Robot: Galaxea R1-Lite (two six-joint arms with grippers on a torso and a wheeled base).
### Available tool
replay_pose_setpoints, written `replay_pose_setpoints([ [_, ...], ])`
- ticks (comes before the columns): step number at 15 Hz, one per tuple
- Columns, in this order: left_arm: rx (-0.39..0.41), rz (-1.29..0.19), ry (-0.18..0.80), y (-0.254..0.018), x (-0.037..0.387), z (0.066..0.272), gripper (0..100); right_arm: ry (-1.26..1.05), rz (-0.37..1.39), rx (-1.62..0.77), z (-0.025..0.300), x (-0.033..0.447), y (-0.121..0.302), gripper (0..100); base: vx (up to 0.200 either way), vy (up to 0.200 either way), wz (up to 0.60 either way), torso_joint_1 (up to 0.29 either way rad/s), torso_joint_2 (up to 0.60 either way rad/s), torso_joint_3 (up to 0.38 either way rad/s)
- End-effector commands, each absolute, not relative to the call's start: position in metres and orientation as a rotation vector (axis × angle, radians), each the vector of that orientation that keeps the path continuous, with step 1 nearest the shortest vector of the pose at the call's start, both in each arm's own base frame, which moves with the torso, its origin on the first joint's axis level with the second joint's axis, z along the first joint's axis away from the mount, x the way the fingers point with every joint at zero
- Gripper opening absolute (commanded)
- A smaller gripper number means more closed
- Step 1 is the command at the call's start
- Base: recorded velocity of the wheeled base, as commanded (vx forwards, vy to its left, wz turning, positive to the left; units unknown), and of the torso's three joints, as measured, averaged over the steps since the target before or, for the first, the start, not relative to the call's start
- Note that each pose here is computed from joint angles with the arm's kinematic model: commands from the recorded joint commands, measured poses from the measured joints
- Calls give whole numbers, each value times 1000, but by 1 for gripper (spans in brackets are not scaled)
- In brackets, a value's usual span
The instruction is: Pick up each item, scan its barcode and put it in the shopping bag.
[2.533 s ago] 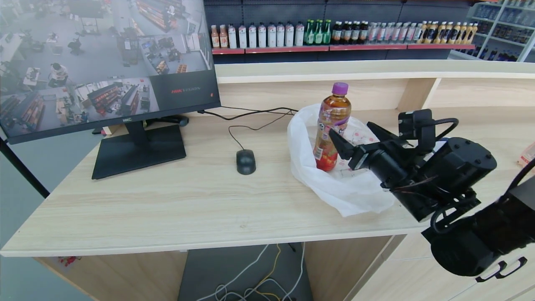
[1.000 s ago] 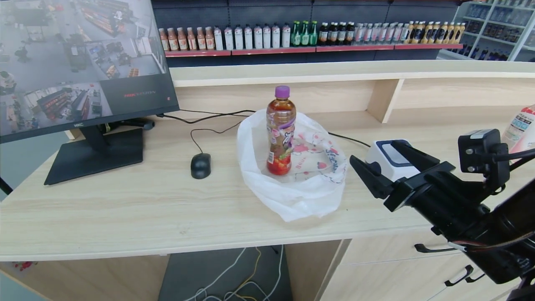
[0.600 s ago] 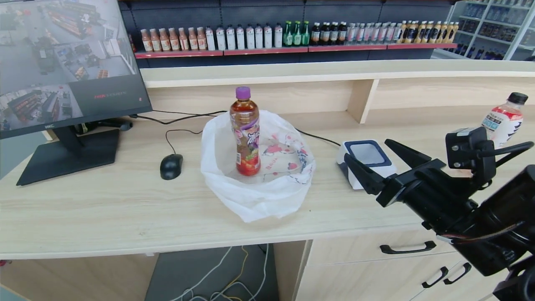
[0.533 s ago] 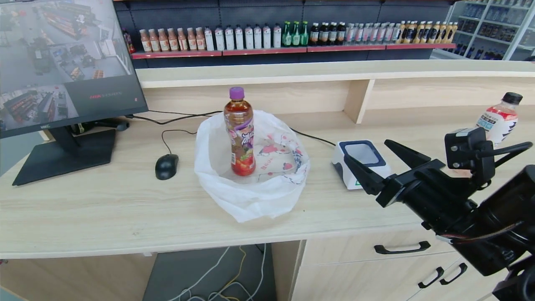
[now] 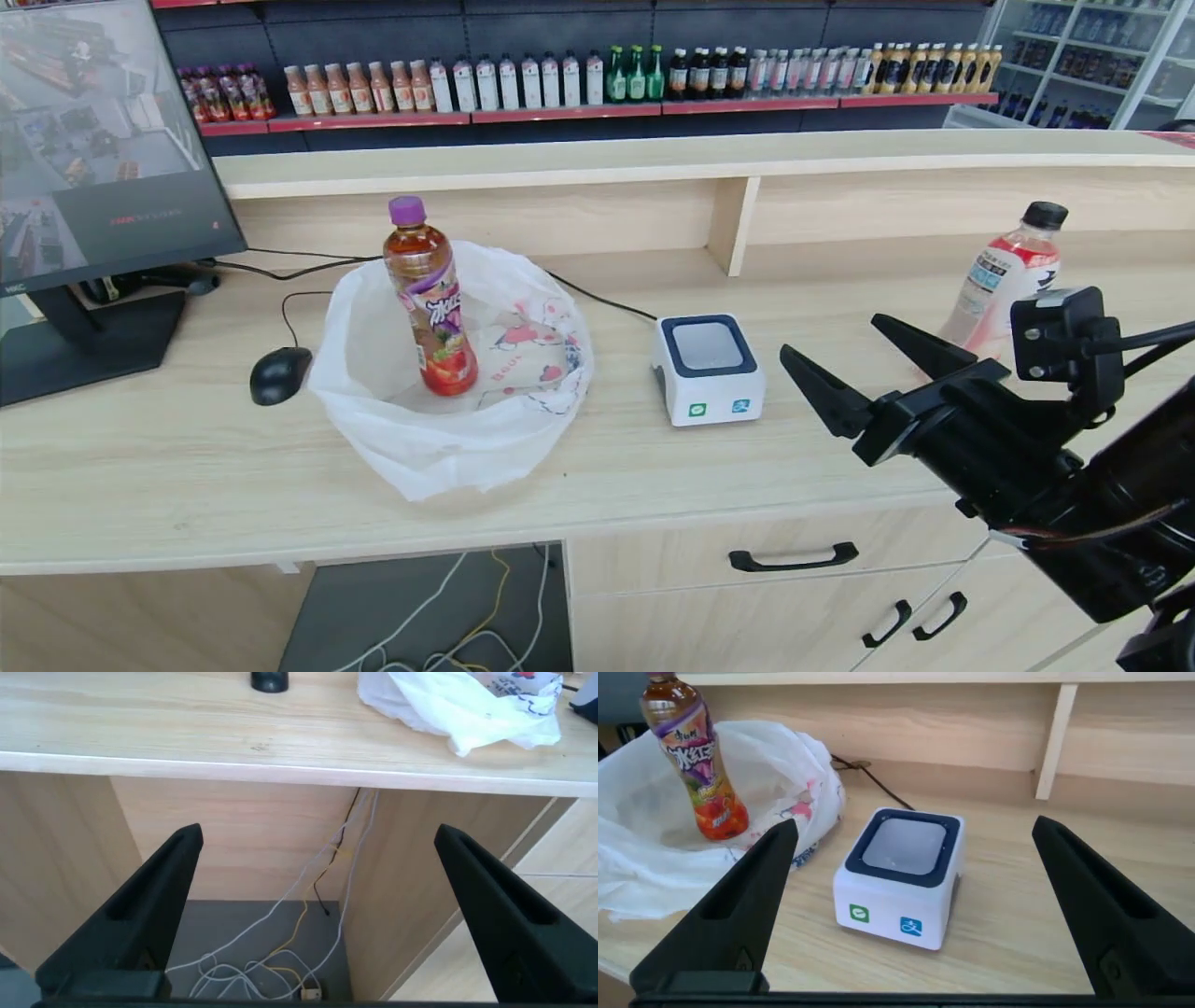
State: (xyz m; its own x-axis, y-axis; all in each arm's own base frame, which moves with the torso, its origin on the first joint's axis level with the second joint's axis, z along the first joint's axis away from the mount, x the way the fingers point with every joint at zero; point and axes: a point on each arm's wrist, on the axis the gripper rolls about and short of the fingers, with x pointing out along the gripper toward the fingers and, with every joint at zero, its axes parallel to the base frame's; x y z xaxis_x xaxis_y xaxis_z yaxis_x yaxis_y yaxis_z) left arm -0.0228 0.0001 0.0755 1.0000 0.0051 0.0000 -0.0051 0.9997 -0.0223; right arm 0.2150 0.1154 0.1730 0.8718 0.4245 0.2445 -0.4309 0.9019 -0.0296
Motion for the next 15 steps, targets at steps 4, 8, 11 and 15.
replay_pose_setpoints([
  [4,-23,6,0,0,-23,75,100,-260,439,27,175,216,114,100,0,-200,0,2,2,1],
  [8,-23,6,0,0,-23,75,100,-258,434,28,175,218,113,100,0,-200,0,2,5,2],
  [11,-23,6,0,0,-23,75,100,-260,433,28,175,216,112,100,0,-200,0,4,-2,4],
  [15,-25,6,0,0,-23,75,100,-258,433,28,175,215,111,100,0,-200,0,0,0,2],
])
